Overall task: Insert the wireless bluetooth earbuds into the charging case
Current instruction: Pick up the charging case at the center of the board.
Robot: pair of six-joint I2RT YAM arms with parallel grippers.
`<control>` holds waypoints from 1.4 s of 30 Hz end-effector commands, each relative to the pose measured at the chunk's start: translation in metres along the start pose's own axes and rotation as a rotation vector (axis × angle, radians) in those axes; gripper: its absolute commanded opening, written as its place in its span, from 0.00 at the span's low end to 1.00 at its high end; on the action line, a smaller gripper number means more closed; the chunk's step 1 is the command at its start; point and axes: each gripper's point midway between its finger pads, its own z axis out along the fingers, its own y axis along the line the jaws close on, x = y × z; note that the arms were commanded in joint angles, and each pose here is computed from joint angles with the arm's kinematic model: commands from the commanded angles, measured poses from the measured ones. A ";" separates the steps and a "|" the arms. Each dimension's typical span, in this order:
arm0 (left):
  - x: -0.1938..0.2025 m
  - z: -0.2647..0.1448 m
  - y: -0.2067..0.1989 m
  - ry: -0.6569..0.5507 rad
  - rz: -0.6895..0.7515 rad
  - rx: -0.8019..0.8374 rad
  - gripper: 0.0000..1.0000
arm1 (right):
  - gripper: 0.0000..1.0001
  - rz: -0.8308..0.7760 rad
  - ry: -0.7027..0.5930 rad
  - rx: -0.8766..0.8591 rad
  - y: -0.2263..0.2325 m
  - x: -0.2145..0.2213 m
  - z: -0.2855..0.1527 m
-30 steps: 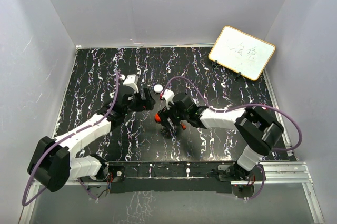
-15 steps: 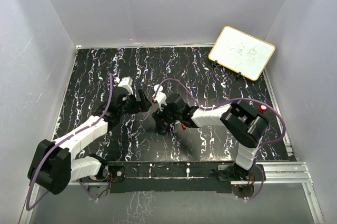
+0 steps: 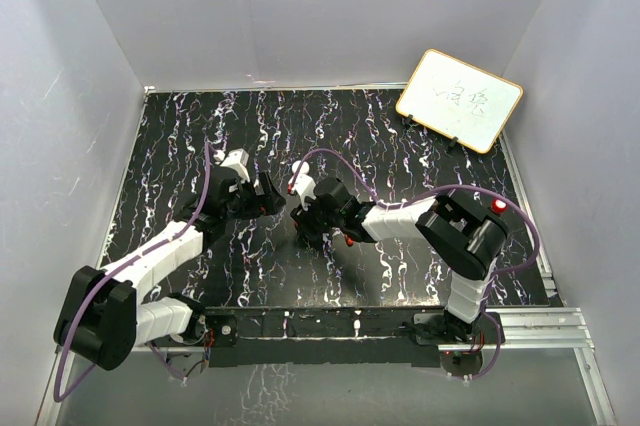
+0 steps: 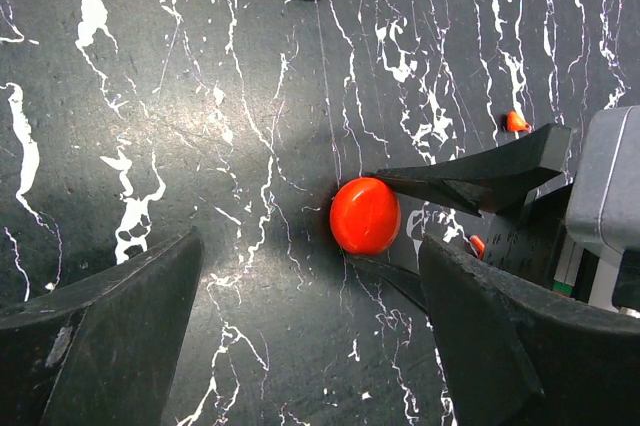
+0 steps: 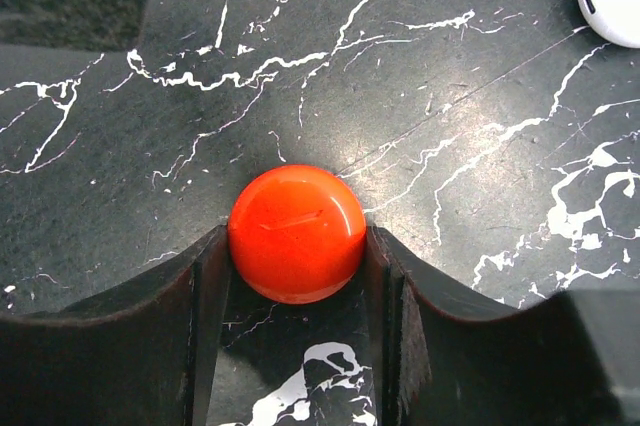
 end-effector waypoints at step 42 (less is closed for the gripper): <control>-0.040 -0.030 -0.068 -0.060 -0.127 0.371 0.97 | 0.14 -0.137 -0.438 0.062 -0.004 -0.115 -0.086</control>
